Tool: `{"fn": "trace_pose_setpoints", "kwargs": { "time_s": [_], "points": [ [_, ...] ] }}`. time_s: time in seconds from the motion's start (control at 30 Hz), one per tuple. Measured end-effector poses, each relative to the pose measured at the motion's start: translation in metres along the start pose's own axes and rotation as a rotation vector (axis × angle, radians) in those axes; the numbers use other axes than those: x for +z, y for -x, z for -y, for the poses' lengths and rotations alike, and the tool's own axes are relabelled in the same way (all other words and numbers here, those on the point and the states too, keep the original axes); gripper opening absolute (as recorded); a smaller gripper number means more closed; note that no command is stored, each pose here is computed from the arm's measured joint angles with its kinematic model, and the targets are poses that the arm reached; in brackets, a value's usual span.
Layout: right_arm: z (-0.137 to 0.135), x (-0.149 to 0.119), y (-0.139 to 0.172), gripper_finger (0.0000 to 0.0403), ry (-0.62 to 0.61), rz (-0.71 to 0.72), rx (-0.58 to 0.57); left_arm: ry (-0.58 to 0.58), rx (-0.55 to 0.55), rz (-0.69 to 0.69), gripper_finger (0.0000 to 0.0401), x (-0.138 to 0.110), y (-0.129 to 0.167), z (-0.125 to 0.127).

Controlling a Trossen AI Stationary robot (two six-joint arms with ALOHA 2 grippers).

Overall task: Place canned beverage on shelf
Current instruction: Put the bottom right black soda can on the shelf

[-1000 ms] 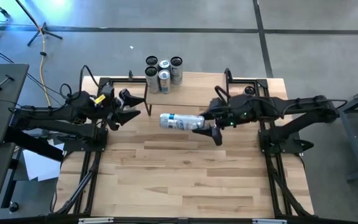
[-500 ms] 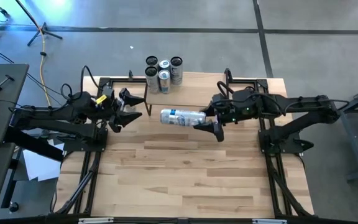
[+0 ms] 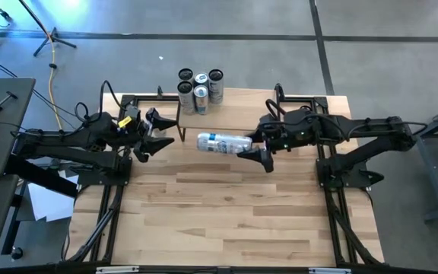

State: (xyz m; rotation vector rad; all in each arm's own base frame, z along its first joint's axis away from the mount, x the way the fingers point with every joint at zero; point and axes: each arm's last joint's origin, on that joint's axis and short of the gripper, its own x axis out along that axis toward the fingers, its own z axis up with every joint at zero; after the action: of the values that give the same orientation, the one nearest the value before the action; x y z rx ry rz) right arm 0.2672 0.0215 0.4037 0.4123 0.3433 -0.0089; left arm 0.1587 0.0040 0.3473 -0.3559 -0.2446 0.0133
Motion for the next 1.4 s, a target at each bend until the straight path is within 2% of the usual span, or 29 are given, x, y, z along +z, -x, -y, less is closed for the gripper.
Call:
{"fn": "trace_pose_setpoints", "kwargs": {
  "time_s": [0.17, 0.27, 0.5, 0.63, 0.9, 1.1, 1.23, 1.3, 1.4],
  "points": [
    [0.007, 0.003, 0.003, 0.0245, -0.073, -0.027, -0.047, 0.01, 0.001, 0.001, 0.0314, 0.0, 0.0, 0.0],
    [0.014, 0.014, 0.006, 0.0246, -0.101, -0.082, -0.155, 0.01, 0.015, 0.007, 0.0314, 0.0, 0.0, 0.0],
    [0.039, 0.046, -0.005, 0.0246, -0.136, -0.372, -0.464, 0.009, 0.038, -0.006, 0.0314, -0.003, -0.004, -0.002],
    [0.061, 0.055, -0.028, 0.0246, -0.146, -0.554, -0.586, 0.007, 0.047, -0.03, 0.0314, -0.008, -0.009, -0.004],
    [0.087, 0.071, -0.062, 0.0246, -0.115, -0.652, -0.639, 0.004, 0.109, -0.1, 0.0314, -0.026, -0.026, -0.01],
    [0.097, 0.075, -0.066, 0.0246, -0.169, -0.649, -0.613, -0.058, 0.181, -0.213, 0.0309, -0.053, -0.047, -0.021],
    [0.102, 0.073, -0.068, 0.0246, -0.183, -0.67, -0.612, -0.12, 0.271, -0.322, 0.0268, -0.065, -0.069, -0.026],
    [0.102, 0.074, -0.067, 0.0246, -0.179, -0.665, -0.609, -0.181, 0.325, -0.361, 0.0229, -0.066, -0.082, -0.027],
    [0.102, 0.074, -0.068, 0.0246, -0.182, -0.668, -0.608, -0.277, 0.418, -0.39, 0.0147, -0.067, -0.101, -0.029]
  ]
}}
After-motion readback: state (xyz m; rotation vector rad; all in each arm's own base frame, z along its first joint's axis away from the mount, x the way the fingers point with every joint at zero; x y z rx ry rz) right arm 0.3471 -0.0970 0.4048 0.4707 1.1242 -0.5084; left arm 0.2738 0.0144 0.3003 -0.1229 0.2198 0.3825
